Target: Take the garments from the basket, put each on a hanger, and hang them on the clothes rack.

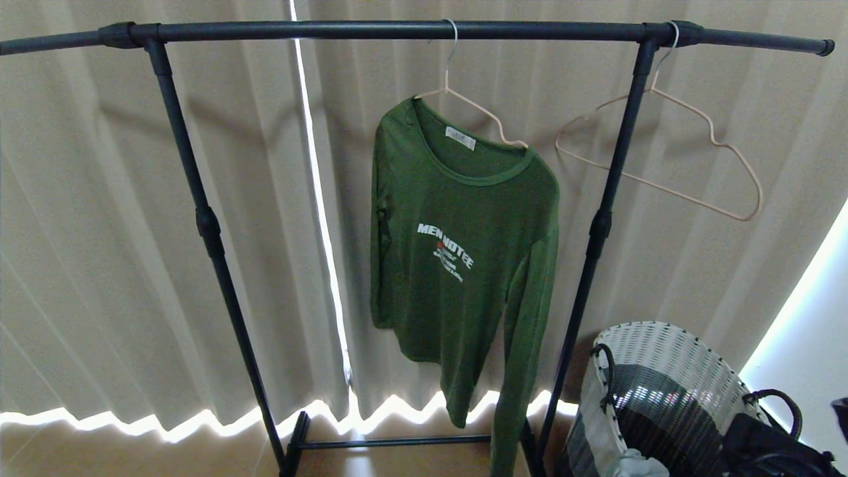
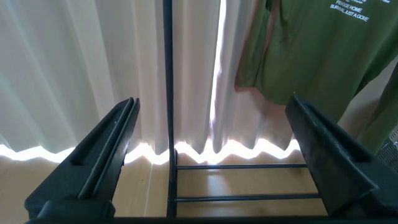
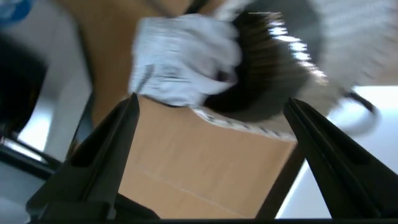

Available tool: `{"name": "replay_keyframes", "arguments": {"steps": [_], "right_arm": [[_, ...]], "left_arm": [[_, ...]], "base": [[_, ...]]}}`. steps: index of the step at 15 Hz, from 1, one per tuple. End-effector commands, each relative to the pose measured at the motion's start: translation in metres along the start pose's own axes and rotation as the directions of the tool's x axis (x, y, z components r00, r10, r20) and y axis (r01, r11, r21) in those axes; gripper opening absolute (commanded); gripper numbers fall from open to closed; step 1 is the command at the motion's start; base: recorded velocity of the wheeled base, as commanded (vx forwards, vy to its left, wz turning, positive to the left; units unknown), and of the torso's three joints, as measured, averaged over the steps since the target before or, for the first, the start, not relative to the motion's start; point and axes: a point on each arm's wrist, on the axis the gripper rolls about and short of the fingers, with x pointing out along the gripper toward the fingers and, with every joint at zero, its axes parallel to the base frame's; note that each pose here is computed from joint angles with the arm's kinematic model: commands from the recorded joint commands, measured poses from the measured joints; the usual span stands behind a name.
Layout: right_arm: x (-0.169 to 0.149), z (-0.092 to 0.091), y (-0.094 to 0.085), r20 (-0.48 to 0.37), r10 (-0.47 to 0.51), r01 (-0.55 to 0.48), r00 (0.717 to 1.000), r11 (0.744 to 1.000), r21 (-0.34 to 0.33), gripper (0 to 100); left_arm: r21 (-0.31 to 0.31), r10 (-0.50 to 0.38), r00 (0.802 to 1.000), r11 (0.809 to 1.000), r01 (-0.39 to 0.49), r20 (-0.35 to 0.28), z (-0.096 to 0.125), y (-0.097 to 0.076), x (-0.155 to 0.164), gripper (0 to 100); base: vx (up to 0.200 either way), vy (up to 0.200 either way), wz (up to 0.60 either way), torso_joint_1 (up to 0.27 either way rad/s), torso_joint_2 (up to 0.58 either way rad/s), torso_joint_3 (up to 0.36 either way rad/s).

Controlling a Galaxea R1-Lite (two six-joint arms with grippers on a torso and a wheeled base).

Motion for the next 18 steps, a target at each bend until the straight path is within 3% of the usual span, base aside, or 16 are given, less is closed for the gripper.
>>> {"name": "replay_keyframes", "arguments": {"steps": [1,4,8,13,18], "right_arm": [[0.044,0.010,0.008,-0.160,0.118,-0.126,0.980,0.991,-0.038,100],[0.074,0.018,0.013,-0.186,0.136,-0.135,0.973,0.991,0.017,100],[0.097,0.030,0.030,-0.235,0.177,-0.177,0.956,0.984,0.025,100],[0.122,0.038,0.032,-0.307,0.096,-0.090,0.947,0.995,0.034,100],[0.153,0.035,0.034,-0.296,-0.033,0.046,0.955,0.998,0.038,100]], "left_arm": [[0.000,0.000,1.000,1.000,0.000,-0.001,0.000,0.000,0.000,100],[-0.002,0.002,1.000,1.000,-0.002,-0.001,0.000,0.000,0.000,100],[-0.002,0.002,1.000,1.000,-0.002,-0.001,0.000,0.000,0.000,100],[-0.002,0.002,1.000,1.000,-0.002,-0.001,0.000,0.000,0.000,100],[-0.003,0.003,1.000,1.000,-0.003,-0.002,0.000,0.000,0.000,100]], "base": [[0.000,0.000,0.00,0.000,0.00,0.000],[0.000,0.000,0.00,0.000,0.00,0.000],[0.000,0.000,0.00,0.000,0.00,0.000],[0.000,0.000,0.00,0.000,0.00,0.000],[0.000,0.000,0.00,0.000,0.00,0.000]]}}
